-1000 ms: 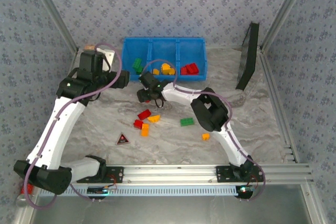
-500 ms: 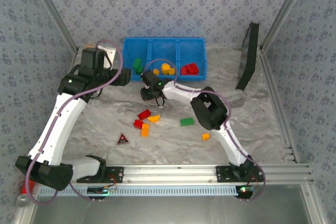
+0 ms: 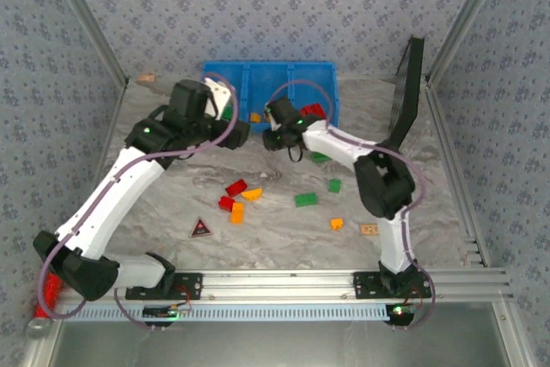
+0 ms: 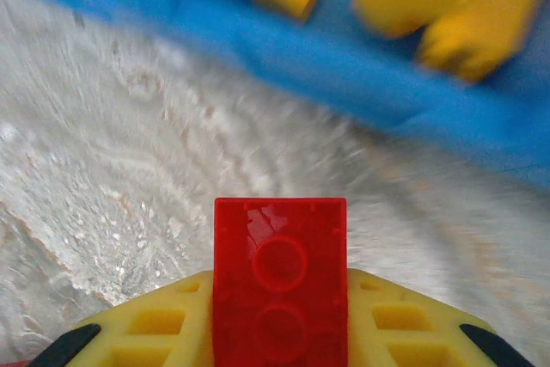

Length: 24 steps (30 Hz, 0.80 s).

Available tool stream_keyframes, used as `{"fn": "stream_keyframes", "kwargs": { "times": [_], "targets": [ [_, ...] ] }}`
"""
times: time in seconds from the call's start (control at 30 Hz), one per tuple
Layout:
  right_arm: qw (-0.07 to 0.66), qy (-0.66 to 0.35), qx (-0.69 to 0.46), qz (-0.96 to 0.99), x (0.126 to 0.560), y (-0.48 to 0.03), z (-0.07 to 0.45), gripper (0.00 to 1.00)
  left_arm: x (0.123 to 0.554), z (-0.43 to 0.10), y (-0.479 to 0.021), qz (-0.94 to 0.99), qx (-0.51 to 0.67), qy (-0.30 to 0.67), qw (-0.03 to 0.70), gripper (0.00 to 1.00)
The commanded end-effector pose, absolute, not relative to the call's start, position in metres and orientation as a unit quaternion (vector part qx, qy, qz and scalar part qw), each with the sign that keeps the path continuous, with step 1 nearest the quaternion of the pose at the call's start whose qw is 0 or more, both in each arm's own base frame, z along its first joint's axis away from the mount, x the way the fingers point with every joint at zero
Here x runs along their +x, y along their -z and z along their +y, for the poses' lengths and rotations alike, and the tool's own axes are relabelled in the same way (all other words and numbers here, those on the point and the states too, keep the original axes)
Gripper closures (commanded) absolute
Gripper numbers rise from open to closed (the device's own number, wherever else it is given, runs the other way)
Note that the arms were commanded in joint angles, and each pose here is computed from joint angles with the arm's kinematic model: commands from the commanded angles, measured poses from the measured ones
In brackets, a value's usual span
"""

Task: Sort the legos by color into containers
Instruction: Place the lego in the container.

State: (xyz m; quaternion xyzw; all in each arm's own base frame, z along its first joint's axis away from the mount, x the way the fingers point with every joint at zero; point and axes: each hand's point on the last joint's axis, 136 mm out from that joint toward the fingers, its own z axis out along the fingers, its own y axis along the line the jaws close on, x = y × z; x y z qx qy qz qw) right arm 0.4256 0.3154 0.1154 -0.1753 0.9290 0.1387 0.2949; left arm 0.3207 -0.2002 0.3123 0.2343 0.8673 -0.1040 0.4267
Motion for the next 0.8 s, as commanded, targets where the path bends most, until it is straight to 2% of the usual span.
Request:
{"fn": "stream_keyframes", "kwargs": {
  "times": [0.0, 0.17, 0.33, 0.53, 0.77],
  "targets": [
    [0.335, -0.142, -0.19, 0.912, 0.42, -0.172, 0.298, 0.73, 0.317, -0.235, -0.287, 0.849, 0.307, 0.108, 0.416, 0.0],
    [0.37, -0.131, -0.181, 0.902, 0.428, -0.211, 0.267, 0.73, 0.285, -0.29, -0.218, 0.823, 0.434, 0.107, 0.351, 0.0],
    [0.387, -0.103, -0.171, 0.9, 0.447, -0.223, 0.237, 0.73, 0.255, -0.337, -0.166, 0.798, 0.516, 0.094, 0.297, 0.0],
    [0.394, -0.082, -0.154, 0.903, 0.485, -0.217, 0.216, 0.73, 0.239, -0.375, -0.121, 0.778, 0.563, 0.091, 0.263, 0.0],
    [0.366, -0.065, -0.148, 0.916, 0.522, -0.181, 0.209, 0.73, 0.232, -0.391, -0.089, 0.773, 0.582, 0.085, 0.239, 0.0]
  ]
}}
